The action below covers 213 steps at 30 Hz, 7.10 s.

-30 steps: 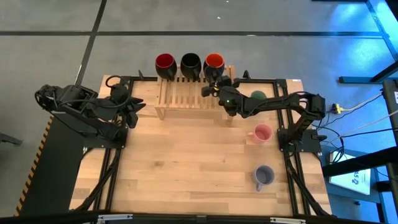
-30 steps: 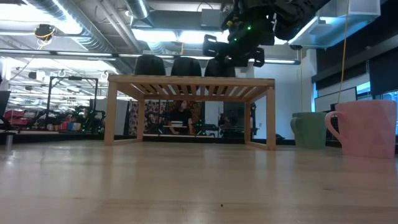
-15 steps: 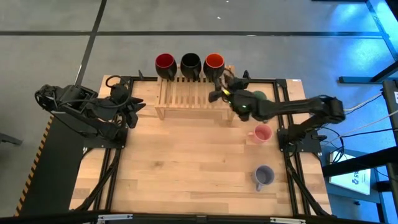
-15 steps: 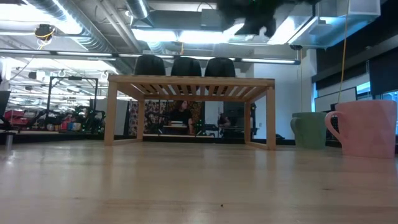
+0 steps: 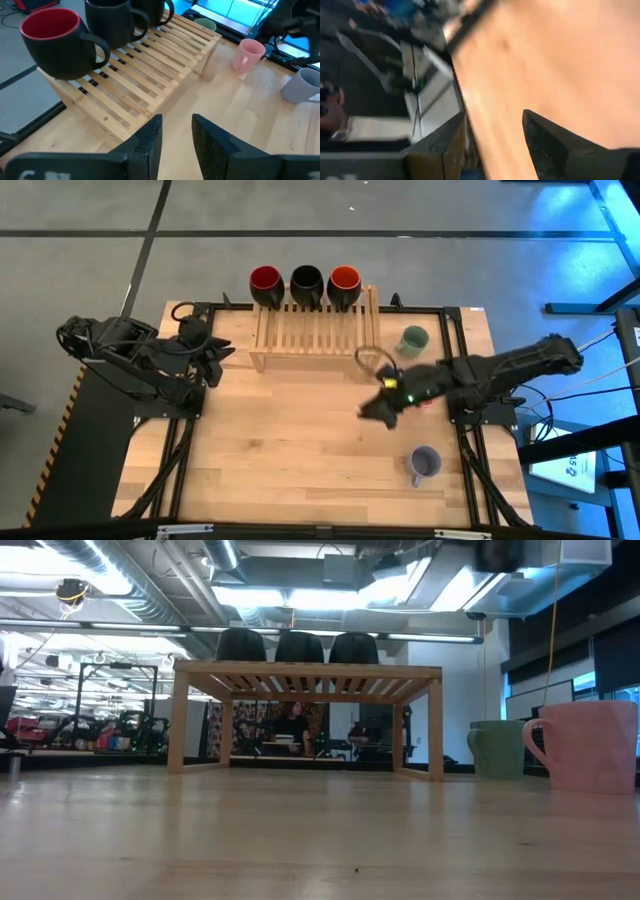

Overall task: Place coffee mugs
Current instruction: Put the purple mug the shelf, then put the pink mug on the shelf

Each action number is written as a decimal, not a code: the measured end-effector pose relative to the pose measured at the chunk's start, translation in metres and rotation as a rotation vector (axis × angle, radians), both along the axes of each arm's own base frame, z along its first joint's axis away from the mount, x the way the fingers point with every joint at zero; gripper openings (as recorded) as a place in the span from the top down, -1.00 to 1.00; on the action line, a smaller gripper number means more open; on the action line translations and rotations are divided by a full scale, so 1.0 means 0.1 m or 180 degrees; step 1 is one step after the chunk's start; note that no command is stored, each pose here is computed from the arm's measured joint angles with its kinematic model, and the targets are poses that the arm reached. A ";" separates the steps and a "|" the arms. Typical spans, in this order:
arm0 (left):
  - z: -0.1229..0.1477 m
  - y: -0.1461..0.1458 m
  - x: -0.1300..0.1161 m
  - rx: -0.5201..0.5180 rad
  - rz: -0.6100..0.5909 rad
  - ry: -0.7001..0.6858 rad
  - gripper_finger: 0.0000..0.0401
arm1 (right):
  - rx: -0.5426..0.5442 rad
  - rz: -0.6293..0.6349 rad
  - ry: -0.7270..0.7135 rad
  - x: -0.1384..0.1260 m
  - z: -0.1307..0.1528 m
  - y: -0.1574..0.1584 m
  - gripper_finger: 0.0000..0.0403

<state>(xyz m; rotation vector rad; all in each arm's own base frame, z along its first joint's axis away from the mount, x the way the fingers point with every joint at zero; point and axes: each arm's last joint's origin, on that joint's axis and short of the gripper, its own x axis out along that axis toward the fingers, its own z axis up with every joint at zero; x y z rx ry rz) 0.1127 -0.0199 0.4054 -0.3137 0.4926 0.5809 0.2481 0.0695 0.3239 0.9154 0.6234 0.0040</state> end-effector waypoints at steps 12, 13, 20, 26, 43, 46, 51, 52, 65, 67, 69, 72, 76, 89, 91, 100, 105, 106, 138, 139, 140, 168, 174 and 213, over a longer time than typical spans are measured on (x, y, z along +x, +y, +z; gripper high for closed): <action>-0.01 -0.02 0.03 -0.0064 -0.0081 0.0057 0.50 | 0.0827 -0.0015 0.1369 -0.46 -0.26 0.77 0.12; -0.01 -0.02 0.03 -0.0064 -0.0081 0.0057 0.50 | 0.0897 -0.0065 0.1438 -0.49 -0.27 0.82 0.12; -0.01 -0.02 0.03 -0.0065 -0.0081 0.0055 0.50 | 0.1475 -0.0419 0.2014 -0.67 -0.36 1.13 0.12; -0.02 -0.02 0.04 -0.0062 -0.0079 0.0067 0.50 | 0.1744 -0.0779 0.2650 -0.76 -0.56 1.40 0.12; -0.03 -0.03 0.07 -0.0052 -0.0078 0.0094 0.50 | 0.0857 -0.1445 0.3229 -0.70 -1.12 1.48 0.12; -0.03 -0.03 0.06 -0.0052 -0.0078 0.0094 0.50 | 0.0781 -0.1547 0.3156 -0.68 -1.13 1.44 0.12; -0.03 -0.03 0.06 -0.0051 -0.0080 0.0095 0.50 | 0.0583 -0.1737 0.3125 -0.66 -1.14 1.34 0.12; -0.03 -0.03 0.06 -0.0051 -0.0079 0.0095 0.50 | 0.0524 -0.1796 0.3123 -0.66 -1.15 1.31 0.12; -0.03 -0.03 0.06 -0.0050 -0.0080 0.0097 0.50 | 0.0132 -0.2214 0.3054 -0.59 -1.24 1.16 0.12; -0.03 -0.03 0.06 -0.0049 -0.0079 0.0098 0.50 | 0.0123 -0.2227 0.3042 -0.59 -1.26 1.17 0.12; -0.03 -0.03 0.06 -0.0046 -0.0082 0.0099 0.50 | 0.0128 -0.2263 0.3041 -0.56 -1.28 1.16 0.12; -0.03 -0.03 0.06 0.0003 -0.0117 0.0127 0.50 | 0.0115 -0.2306 0.3034 -0.55 -1.29 1.15 0.17; -0.03 -0.03 0.06 0.0008 -0.0122 0.0131 0.50 | 0.0050 -0.2345 0.3027 -0.56 -1.29 1.14 0.38; -0.03 -0.03 0.06 0.0010 -0.0124 0.0132 0.50 | -0.0064 -0.2264 0.3070 -0.58 -1.29 1.13 0.87; -0.03 -0.03 0.06 0.0010 -0.0125 0.0132 0.50 | -0.0075 -0.2243 0.3073 -0.58 -1.29 1.13 0.86; -0.03 -0.03 0.06 0.0012 -0.0125 0.0133 0.50 | -0.0175 -0.2044 0.2987 -0.56 -1.29 1.14 0.87; -0.03 -0.03 0.06 0.0012 -0.0126 0.0133 0.50 | -0.0260 -0.1867 0.2852 -0.51 -1.17 1.18 0.87; -0.03 -0.03 0.06 0.0011 -0.0125 0.0133 0.50 | -0.0294 -0.1854 0.2807 -0.50 -1.13 1.18 0.87; -0.02 -0.03 0.07 -0.0010 -0.0109 0.0108 0.50 | -0.1247 -0.1782 0.2296 0.55 0.15 0.26 0.87; -0.02 -0.03 0.07 -0.0001 -0.0103 0.0106 0.50 | -0.1274 -0.1783 0.2287 0.56 0.17 0.21 0.87; -0.02 -0.03 0.07 0.0010 -0.0099 0.0106 0.50 | -0.1295 -0.1781 0.2285 0.57 0.19 0.17 0.87; -0.07 -0.08 0.23 0.0099 -0.0065 0.0211 0.50 | -0.1074 -0.1810 0.2534 0.94 0.32 -1.06 0.87; -0.07 -0.08 0.22 0.0098 -0.0063 0.0205 0.50 | -0.1031 -0.1830 0.2359 1.06 0.28 -1.14 0.87; -0.06 -0.09 0.23 0.0067 -0.0081 0.0169 0.50 | -0.1496 -0.1486 0.1783 0.73 0.72 -0.71 0.08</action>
